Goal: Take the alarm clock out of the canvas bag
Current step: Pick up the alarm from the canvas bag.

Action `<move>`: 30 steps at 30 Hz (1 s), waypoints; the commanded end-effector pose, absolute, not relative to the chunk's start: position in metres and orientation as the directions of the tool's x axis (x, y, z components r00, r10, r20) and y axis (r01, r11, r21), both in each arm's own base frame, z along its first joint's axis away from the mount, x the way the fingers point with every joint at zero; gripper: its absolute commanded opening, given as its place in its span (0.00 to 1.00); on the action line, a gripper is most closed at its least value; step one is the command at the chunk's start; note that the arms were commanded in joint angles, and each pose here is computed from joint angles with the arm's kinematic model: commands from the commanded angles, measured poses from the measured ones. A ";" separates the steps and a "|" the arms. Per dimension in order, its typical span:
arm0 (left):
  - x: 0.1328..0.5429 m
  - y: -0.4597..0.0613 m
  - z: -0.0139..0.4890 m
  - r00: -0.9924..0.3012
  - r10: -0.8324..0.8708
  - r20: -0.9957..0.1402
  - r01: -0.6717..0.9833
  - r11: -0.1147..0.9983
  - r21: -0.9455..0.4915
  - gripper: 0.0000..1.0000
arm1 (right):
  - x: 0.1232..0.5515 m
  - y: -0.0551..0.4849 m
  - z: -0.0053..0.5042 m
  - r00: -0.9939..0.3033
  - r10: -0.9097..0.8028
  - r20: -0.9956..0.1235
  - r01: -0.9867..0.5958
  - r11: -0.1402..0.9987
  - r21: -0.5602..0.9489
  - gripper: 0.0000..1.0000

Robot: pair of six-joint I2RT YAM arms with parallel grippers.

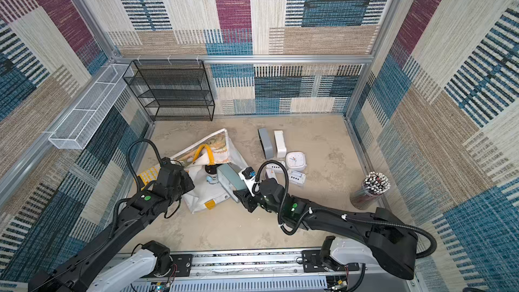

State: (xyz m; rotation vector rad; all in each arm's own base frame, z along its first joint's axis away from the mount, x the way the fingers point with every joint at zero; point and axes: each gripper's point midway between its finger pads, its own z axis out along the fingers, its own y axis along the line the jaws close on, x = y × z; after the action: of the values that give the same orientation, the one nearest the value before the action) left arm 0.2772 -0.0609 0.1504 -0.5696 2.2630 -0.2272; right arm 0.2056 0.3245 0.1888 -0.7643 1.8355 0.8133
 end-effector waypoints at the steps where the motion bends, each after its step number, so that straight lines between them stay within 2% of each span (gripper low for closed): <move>1: 0.270 -0.054 0.143 -0.607 -0.492 -0.624 -0.375 0.870 -0.321 0.00 | 0.204 0.317 0.213 -0.294 -0.088 -0.952 -0.797 0.572 0.194 0.27; 15: 0.265 -0.046 0.142 -0.606 -0.492 -0.625 -0.394 0.868 -0.301 0.00 | 0.213 0.263 0.262 -0.198 0.031 -0.980 -0.760 0.626 0.173 0.25; 30: 0.264 -0.046 0.144 -0.601 -0.490 -0.631 -0.387 0.870 -0.307 0.00 | 0.283 0.255 0.252 -0.211 -0.004 -0.977 -0.615 0.778 0.129 0.25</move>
State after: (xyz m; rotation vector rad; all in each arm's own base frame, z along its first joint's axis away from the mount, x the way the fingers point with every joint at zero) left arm 0.2692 -0.0509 0.1498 -0.5948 2.2702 -0.2044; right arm 0.2673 0.2534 0.2302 -0.5315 1.7826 0.6210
